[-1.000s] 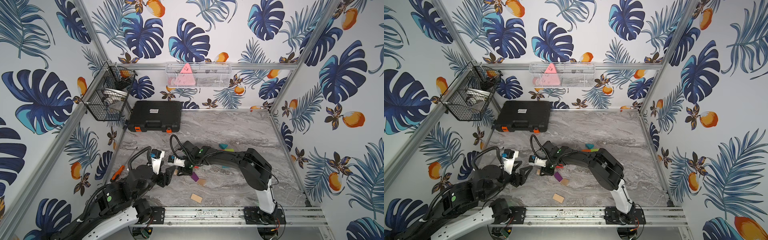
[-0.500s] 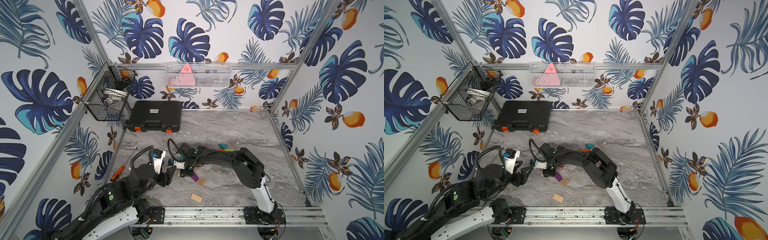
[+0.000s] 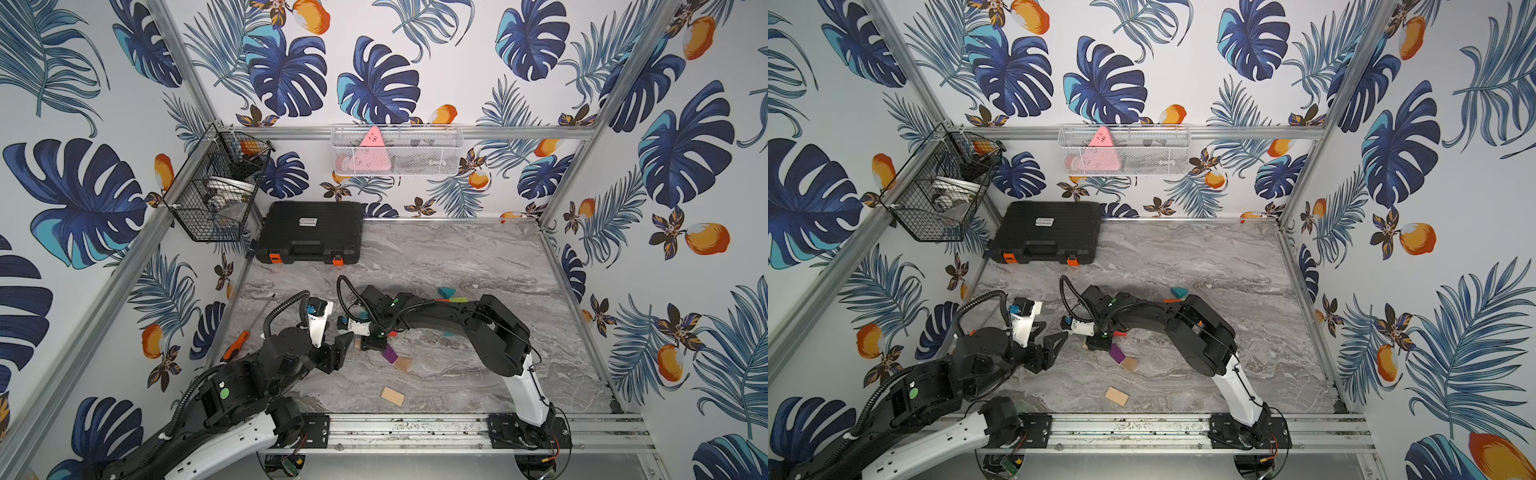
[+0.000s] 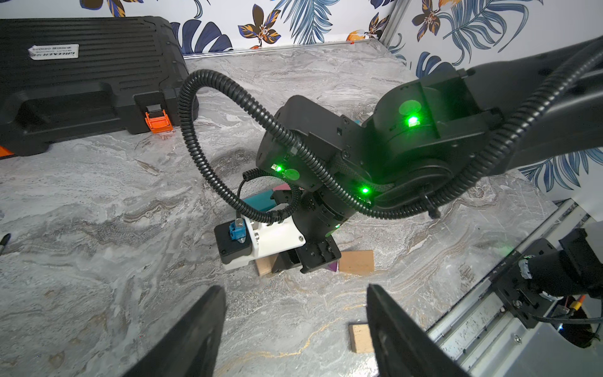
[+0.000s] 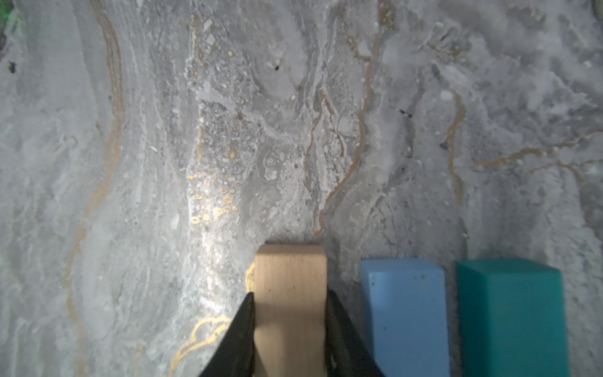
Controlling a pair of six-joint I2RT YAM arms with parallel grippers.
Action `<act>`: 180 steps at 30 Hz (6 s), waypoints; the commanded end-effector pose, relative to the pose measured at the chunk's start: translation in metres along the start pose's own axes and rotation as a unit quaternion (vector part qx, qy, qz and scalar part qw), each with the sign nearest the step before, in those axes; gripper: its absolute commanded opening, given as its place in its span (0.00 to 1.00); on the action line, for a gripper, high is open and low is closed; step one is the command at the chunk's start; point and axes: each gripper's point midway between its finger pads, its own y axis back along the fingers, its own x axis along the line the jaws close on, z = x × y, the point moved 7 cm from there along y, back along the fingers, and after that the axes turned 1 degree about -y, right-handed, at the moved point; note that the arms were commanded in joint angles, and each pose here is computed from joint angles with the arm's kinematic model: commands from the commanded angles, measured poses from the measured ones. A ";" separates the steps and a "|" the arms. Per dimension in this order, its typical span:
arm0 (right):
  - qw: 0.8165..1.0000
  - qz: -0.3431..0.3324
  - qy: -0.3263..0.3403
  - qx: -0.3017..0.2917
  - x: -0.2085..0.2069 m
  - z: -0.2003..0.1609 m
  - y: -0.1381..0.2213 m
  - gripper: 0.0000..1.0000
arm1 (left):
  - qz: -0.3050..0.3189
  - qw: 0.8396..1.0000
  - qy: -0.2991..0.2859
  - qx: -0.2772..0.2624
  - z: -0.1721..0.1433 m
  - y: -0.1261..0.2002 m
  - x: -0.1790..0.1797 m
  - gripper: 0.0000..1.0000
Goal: Assemble a piece of candy with building blocks
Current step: Place the building block at the center of the board, then pick up the building block from the center of the board.
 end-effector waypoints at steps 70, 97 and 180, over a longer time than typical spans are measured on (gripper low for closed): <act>0.995 -0.012 0.003 -0.099 0.016 0.020 0.076 0.52 | 0.006 1.000 0.000 0.008 0.001 -0.007 -0.002 0.78; 0.809 -0.308 -0.300 -0.402 0.017 -0.148 0.200 0.70 | -0.069 0.945 0.019 0.318 -0.081 -0.069 -0.069 0.84; 0.777 -0.360 -0.336 -0.393 0.017 -0.175 0.192 0.78 | -0.063 0.895 -0.164 0.410 -0.185 -0.144 -0.116 0.62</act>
